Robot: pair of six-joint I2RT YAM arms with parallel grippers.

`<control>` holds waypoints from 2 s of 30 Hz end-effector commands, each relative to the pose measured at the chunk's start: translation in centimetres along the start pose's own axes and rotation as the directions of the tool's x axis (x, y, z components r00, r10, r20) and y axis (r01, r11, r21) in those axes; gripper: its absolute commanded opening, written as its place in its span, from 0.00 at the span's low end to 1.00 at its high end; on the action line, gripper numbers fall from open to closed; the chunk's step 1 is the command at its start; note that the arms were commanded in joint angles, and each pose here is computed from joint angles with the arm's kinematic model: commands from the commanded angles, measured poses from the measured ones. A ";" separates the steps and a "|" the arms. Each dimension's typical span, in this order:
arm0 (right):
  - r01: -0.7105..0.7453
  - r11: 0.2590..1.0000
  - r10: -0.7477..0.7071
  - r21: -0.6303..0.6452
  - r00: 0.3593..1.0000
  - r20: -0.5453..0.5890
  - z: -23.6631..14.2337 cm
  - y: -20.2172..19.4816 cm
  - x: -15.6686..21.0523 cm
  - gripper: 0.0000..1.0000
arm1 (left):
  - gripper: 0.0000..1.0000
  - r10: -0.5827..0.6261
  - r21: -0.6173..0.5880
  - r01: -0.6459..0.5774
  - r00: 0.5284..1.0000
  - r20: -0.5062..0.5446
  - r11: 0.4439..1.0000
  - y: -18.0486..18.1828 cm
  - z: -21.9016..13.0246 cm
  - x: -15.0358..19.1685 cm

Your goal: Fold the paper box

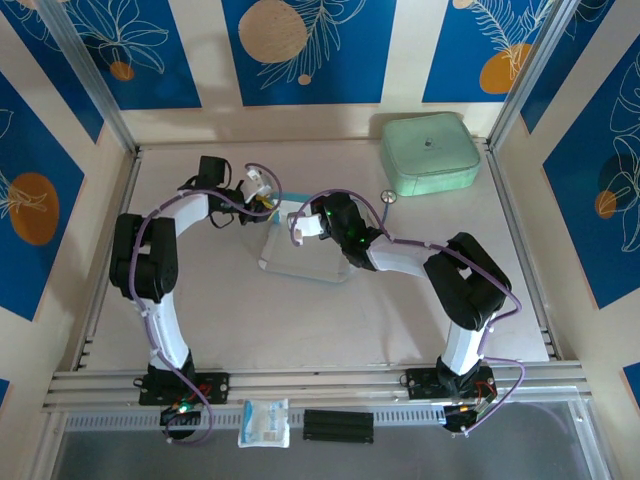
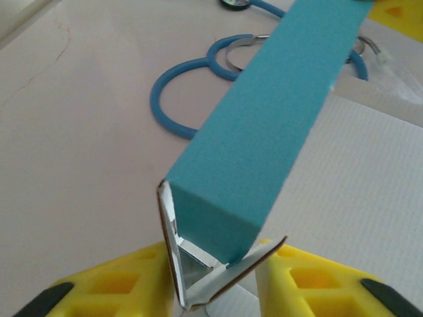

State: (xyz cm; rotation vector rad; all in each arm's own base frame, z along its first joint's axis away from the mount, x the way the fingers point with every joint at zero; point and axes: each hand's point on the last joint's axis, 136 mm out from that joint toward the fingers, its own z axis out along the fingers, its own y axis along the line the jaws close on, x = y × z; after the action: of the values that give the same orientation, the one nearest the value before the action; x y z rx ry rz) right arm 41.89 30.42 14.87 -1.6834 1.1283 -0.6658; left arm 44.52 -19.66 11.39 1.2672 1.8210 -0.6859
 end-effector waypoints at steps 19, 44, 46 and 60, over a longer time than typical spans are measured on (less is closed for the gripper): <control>-0.054 0.978 0.029 -0.199 0.992 -0.124 1.4 6.2 1.7 0.03 | 0.36 0.023 -0.021 -0.026 0.995 -0.100 0.999 -4.9 2.6 -1.3; -0.056 0.973 0.028 -0.223 0.992 -0.126 0.9 6.8 1.5 0.03 | 0.22 0.007 -0.297 -0.086 0.966 -0.257 0.951 0.9 6.0 -0.4; -0.058 0.973 0.030 -0.224 0.992 -0.127 0.9 6.8 1.5 0.03 | 0.17 0.002 -0.336 -0.098 0.961 -0.276 0.937 1.5 6.1 -0.2; -0.068 0.969 0.039 -0.239 0.991 -0.126 1.1 7.3 1.6 0.03 | 0.10 0.067 -0.346 -0.236 0.897 -0.437 0.908 2.6 8.7 2.3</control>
State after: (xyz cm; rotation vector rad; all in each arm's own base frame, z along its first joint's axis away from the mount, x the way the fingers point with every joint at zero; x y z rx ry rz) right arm 43.66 29.04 14.56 -1.5929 1.2990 -0.7230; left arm 51.76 -24.14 11.87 1.1274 1.9108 0.0407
